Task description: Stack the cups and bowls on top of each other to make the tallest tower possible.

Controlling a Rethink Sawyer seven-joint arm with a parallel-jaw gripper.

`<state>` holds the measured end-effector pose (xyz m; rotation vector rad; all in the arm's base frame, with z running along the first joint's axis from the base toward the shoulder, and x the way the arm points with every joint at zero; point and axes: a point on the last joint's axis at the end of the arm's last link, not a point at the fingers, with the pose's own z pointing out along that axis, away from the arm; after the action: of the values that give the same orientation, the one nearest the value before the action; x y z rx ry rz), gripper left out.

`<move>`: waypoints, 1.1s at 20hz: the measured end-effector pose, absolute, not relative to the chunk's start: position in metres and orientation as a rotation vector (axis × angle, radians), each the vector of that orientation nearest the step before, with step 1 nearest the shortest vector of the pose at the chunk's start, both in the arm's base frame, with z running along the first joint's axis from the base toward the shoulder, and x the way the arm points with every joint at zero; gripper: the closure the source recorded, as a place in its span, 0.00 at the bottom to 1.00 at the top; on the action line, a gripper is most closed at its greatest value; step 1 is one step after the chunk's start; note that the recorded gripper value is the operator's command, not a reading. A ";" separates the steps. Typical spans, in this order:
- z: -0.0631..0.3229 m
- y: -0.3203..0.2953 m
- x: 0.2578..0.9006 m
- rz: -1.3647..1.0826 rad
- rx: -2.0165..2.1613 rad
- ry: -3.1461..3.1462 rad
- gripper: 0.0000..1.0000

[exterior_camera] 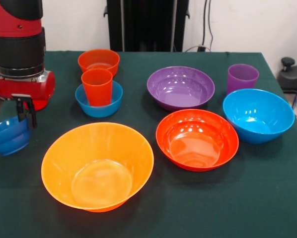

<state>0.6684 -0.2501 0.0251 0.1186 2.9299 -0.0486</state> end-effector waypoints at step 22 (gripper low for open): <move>0.146 -0.163 0.651 -0.207 0.096 3.167 1.00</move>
<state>0.6511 -0.1630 0.1457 0.0960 3.1673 -0.2067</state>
